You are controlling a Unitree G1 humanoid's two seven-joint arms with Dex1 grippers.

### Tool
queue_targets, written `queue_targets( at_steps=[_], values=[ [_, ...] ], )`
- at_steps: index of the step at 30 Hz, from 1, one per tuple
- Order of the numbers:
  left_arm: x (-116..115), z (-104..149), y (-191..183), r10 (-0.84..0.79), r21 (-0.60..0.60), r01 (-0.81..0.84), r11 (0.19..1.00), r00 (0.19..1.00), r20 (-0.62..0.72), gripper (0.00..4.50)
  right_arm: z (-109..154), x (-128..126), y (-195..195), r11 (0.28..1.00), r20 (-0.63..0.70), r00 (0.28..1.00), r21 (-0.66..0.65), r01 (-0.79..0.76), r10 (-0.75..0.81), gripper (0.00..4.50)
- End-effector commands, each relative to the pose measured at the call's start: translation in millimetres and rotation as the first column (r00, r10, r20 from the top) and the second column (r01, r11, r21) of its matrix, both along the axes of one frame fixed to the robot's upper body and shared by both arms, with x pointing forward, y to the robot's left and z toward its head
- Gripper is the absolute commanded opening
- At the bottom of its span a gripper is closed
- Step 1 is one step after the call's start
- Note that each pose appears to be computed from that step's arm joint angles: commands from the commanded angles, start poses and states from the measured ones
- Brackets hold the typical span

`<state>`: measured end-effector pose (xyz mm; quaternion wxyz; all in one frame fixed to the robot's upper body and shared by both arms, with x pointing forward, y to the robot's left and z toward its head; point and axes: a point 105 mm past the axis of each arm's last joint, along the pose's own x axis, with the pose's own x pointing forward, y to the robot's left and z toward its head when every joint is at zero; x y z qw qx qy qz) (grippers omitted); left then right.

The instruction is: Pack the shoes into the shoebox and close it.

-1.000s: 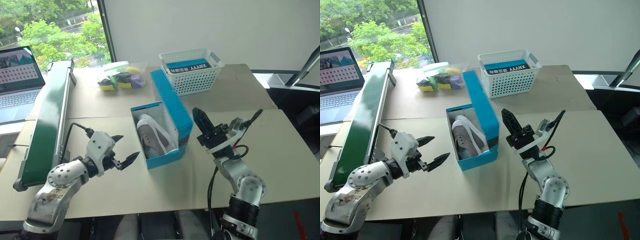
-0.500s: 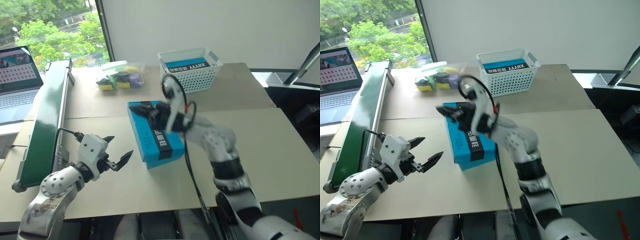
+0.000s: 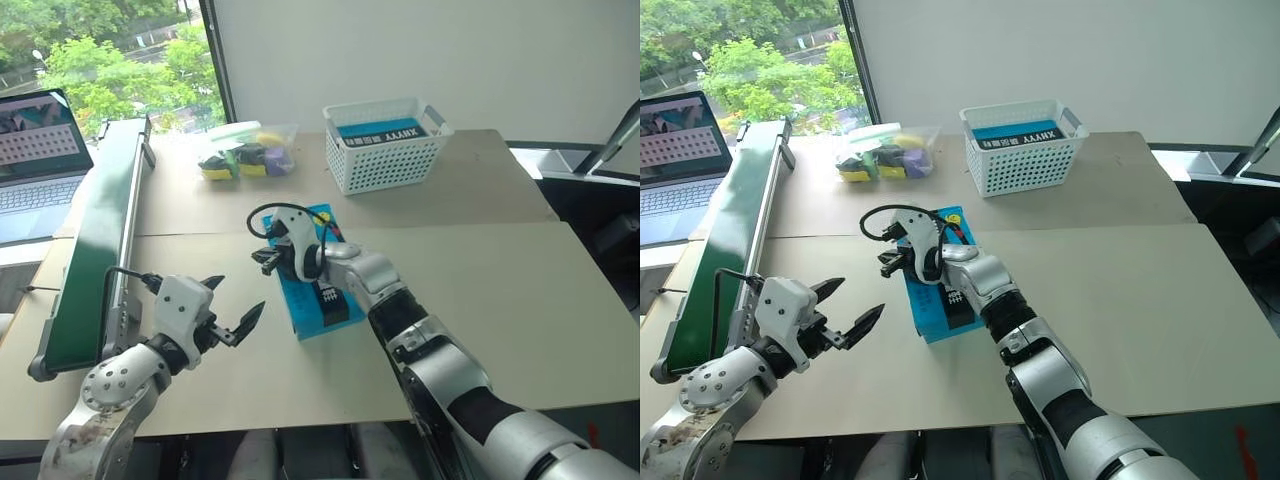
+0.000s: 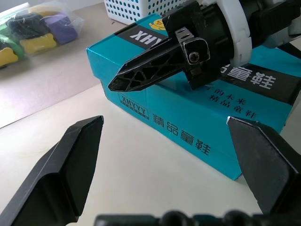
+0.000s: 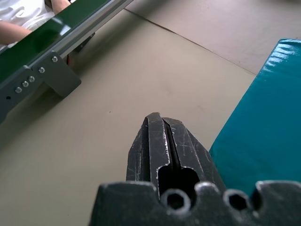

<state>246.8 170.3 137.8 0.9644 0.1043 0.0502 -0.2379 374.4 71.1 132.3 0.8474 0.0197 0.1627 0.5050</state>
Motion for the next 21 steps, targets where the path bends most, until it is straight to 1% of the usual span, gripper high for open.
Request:
queue_targets(
  at_steps=[1, 6, 8, 12, 14, 17, 21],
  values=[
    [-1.4, 14.0, -0.9, 0.016, -0.004, -0.016, 1.000, 0.998, 0.061, 4.50, 0.5, -0.4, 0.0, 0.999, -0.057, 0.998, 0.051, 0.009, -0.006, 0.07],
    [-1.3, 12.1, -1.3, 0.033, -0.013, -0.032, 0.999, 0.997, 0.064, 4.50, 8.6, -1.5, 7.1, 0.999, -0.006, 1.000, 0.047, -0.013, 0.014, 0.07],
    [-0.7, 13.1, -0.5, 0.048, -0.023, -0.047, 0.999, 0.996, 0.076, 4.50, 9.7, 0.0, 7.3, 0.999, -0.005, 1.000, 0.054, 0.002, -0.002, 0.07],
    [0.9, 18.0, -1.5, 0.082, -0.063, -0.075, 0.995, 0.991, 0.104, 4.50, -1.1, 2.5, 2.2, 1.000, 0.004, 1.000, 0.009, 0.024, -0.024, 0.07],
    [1.0, 17.5, -2.0, 0.098, -0.074, -0.090, 0.993, 0.989, 0.108, 4.50, -3.7, 4.6, -2.1, 0.999, 0.000, 0.999, 0.006, 0.042, -0.042, 0.07],
    [0.8, 18.3, -3.6, 0.108, -0.105, -0.096, 0.990, 0.988, 0.112, 4.50, -6.3, 7.9, -7.3, 0.998, -0.008, 0.998, 0.003, 0.066, -0.066, 0.07],
    [5.3, 20.6, -5.2, 0.111, -0.111, -0.097, 0.989, 0.985, 0.130, 4.50, -4.7, 11.0, -8.8, 0.998, 0.003, 0.998, -0.003, 0.070, -0.070, 0.07]
  ],
)
